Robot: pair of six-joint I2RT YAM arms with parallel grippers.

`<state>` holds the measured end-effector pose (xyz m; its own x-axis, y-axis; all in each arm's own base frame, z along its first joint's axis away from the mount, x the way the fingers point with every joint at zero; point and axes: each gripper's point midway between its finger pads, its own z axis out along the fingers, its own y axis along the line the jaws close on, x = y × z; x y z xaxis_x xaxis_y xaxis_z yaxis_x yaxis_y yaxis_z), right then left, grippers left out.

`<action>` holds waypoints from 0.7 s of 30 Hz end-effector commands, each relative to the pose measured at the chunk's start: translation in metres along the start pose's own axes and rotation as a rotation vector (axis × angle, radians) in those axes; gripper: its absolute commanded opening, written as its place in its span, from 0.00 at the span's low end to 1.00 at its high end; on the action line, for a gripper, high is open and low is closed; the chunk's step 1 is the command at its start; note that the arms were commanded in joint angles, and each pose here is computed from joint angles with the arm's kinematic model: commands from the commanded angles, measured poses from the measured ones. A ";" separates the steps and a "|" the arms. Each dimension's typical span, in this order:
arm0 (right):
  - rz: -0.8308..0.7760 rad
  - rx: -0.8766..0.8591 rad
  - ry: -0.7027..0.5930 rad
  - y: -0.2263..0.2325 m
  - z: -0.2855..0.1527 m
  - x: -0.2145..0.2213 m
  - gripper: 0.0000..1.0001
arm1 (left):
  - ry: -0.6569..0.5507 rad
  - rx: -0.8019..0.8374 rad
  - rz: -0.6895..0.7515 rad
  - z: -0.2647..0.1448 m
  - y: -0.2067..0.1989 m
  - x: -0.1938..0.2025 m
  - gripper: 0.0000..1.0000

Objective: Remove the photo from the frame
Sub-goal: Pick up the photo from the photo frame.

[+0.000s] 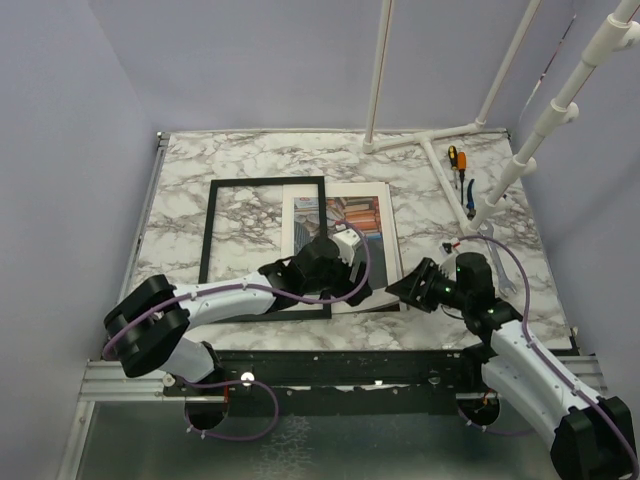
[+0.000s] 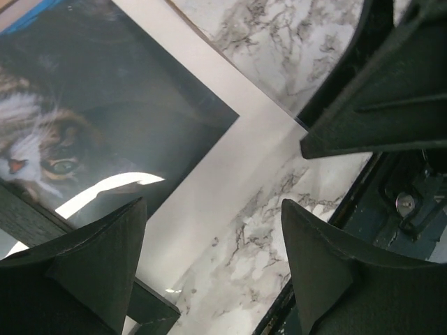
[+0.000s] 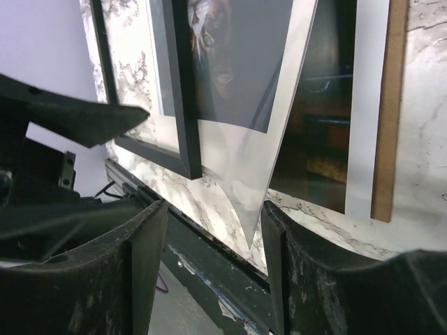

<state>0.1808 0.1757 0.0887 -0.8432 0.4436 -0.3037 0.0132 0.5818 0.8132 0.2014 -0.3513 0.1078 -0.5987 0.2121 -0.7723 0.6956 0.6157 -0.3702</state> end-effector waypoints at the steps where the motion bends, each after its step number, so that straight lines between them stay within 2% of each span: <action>1: 0.007 -0.046 0.010 0.006 0.004 0.000 0.57 | -0.056 0.043 0.089 -0.009 -0.014 -0.008 0.78; 7: 0.013 -0.044 0.027 0.004 0.006 0.002 0.55 | -0.080 0.111 0.165 -0.012 -0.030 0.006 0.78; 16: 0.079 -0.061 0.043 0.008 0.007 0.004 0.47 | -0.158 0.084 0.456 -0.019 -0.043 0.024 0.78; 21: 0.093 -0.065 0.054 0.011 0.008 0.004 0.46 | -0.197 0.024 0.553 -0.015 -0.041 0.027 0.78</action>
<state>0.1841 0.1842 0.0867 -0.8575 0.4628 -0.2249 0.0644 0.5302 0.8454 0.1370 -0.3567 0.0979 -0.2091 0.3608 -0.9089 0.9119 0.4076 -0.0480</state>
